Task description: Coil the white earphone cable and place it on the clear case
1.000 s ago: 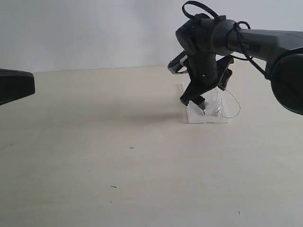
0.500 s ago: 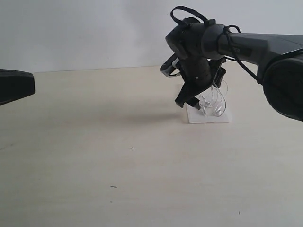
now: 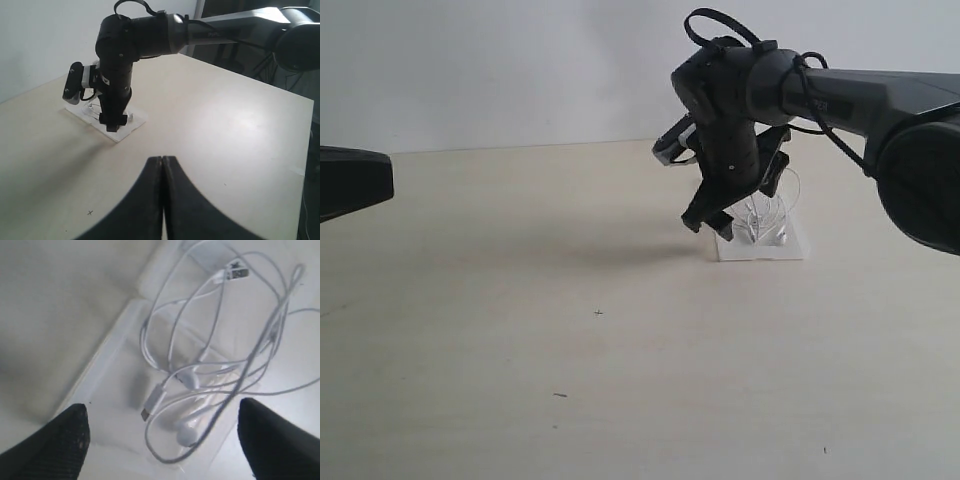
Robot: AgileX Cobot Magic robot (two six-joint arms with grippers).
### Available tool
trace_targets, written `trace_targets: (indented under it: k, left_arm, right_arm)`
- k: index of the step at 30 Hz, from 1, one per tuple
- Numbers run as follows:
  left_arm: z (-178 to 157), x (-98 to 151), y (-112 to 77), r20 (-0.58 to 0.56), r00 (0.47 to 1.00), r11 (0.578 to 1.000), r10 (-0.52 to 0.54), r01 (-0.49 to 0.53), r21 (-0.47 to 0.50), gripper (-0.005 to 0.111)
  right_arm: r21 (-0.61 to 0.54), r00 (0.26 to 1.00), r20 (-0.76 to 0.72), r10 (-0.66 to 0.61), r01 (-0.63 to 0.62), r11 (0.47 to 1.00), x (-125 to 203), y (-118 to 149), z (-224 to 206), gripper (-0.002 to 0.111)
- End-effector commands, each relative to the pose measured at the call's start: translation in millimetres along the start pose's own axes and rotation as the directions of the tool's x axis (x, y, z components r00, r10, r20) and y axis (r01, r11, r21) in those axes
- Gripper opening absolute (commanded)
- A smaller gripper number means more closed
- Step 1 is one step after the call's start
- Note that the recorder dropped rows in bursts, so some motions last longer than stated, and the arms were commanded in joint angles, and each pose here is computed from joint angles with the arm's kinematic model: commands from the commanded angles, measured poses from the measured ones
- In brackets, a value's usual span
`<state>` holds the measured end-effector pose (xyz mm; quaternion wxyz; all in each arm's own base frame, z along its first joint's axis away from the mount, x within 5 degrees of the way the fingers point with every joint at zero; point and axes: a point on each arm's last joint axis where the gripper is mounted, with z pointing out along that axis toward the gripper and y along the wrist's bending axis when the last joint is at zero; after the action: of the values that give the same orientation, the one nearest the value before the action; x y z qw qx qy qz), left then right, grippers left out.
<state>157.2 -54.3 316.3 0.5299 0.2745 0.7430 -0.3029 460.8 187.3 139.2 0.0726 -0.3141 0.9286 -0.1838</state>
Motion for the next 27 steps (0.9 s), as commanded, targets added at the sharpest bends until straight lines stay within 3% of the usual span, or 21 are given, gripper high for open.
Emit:
trace_targets:
  k: [1, 6, 13, 17, 22, 25, 27]
  left_arm:
    - [0, 0, 0.1, 0.006, 1.0, 1.0, -0.011, 0.011, 0.0, 0.0]
    - [0, 0, -0.3, 0.005, 1.0, 1.0, -0.011, 0.011, 0.004, 0.0]
    - [0, 0, -0.3, 0.005, 1.0, 1.0, -0.011, 0.011, 0.004, 0.0]
    - [0, 0, -0.3, 0.005, 1.0, 1.0, -0.011, 0.011, 0.004, 0.0]
    - [0, 0, -0.3, 0.005, 1.0, 1.0, -0.011, 0.011, 0.004, 0.0]
    - [0, 0, -0.3, 0.005, 1.0, 1.0, -0.011, 0.011, 0.004, 0.0]
    - [0, 0, -0.3, 0.005, 1.0, 1.0, -0.014, 0.014, 0.004, 0.0]
  right_arm:
    - [0.12, 0.999, 0.0, 0.05, -0.05, 0.991, -2, -5, -5, 0.077]
    - [0.156, 0.998, 0.001, 0.055, -0.055, 0.986, -1, -9, -5, 0.077]
    - [0.048, 0.993, 0.025, 0.114, -0.115, 0.992, -3, -2, -6, 0.072]
    - [-0.059, 0.982, 0.082, 0.17, -0.166, 0.984, -5, -1, -28, 0.072]
    - [-0.061, 0.975, 0.111, 0.194, -0.188, 0.98, 1, -12, -59, 0.07]
    - [-0.186, 0.953, 0.15, 0.262, -0.233, 0.954, 6, -13, -91, 0.058]
    - [-0.265, 0.943, 0.16, 0.291, -0.243, 0.933, 13, -12, -109, 0.04]
